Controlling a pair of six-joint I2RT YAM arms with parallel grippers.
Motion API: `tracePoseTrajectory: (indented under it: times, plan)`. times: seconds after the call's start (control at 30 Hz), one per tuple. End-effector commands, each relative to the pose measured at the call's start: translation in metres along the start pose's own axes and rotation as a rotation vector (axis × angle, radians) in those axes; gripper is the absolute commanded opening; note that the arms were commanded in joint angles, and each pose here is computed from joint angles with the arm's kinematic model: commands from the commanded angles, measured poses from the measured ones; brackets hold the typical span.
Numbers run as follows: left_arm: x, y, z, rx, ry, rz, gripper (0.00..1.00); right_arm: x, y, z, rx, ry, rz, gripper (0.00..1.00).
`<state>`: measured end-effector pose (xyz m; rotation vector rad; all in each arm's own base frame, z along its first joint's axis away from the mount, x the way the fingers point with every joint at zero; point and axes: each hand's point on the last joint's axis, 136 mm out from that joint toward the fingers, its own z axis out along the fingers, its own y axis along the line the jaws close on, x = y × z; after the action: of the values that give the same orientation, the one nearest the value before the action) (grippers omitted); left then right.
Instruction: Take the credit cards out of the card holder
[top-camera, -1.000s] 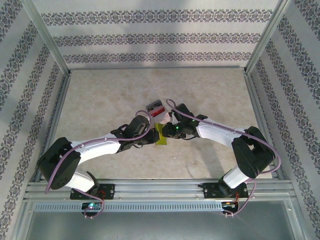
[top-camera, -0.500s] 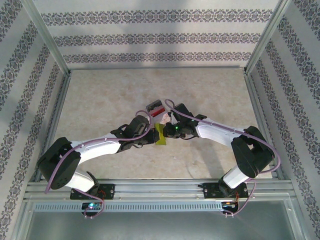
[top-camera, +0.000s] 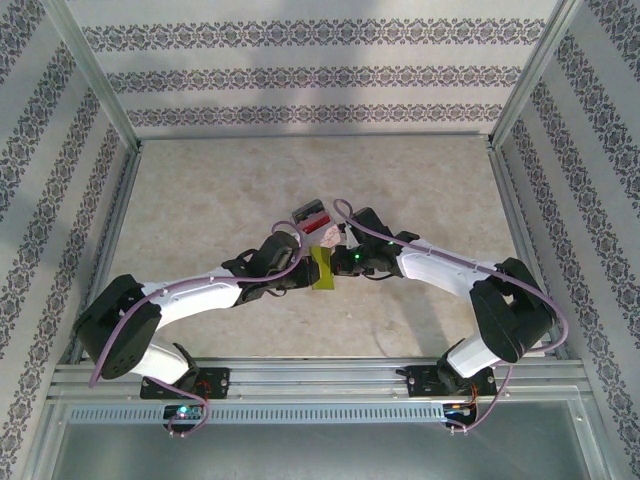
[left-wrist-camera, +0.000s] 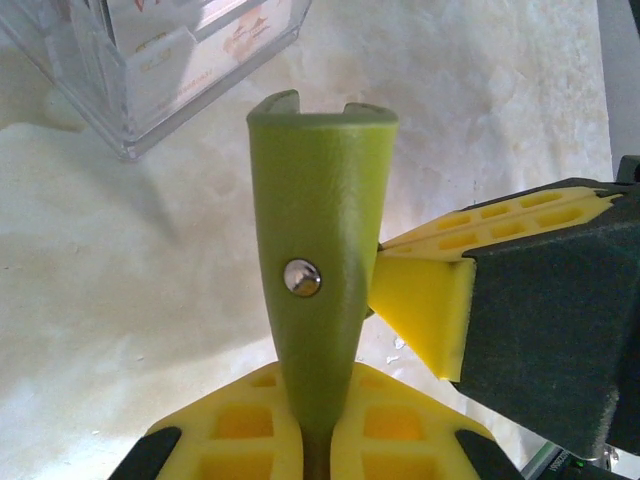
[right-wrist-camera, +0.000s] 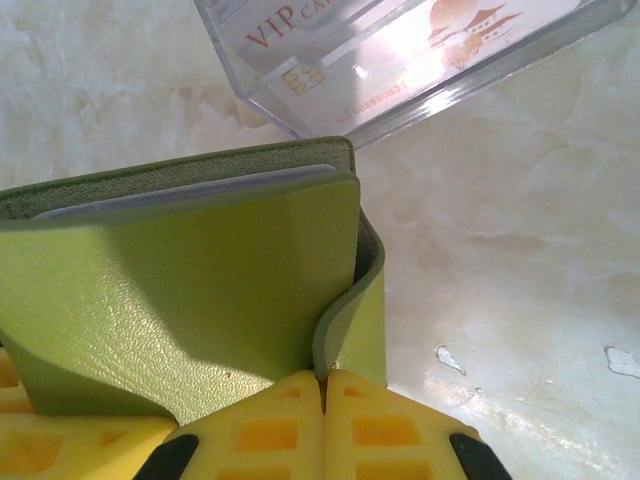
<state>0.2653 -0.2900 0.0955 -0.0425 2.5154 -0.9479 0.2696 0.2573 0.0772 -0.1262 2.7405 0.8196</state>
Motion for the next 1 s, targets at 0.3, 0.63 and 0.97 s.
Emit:
tracePoseTrajectory:
  times: [0.3, 0.63, 0.97]
  plan:
    - [-0.018, -0.023, -0.018, 0.066, -0.081, 0.012, 0.0, 0.006, -0.065, -0.012, 0.18, -0.009, 0.06, 0.0]
    - [-0.025, -0.026, -0.026, 0.095, -0.097, 0.013, 0.0, -0.013, -0.041, -0.042, -0.075, -0.11, 0.061, 0.36]
    - [-0.061, -0.047, -0.071, 0.259, -0.211, 0.074, 0.0, -0.036, -0.014, -0.112, -0.405, -0.322, -0.008, 0.73]
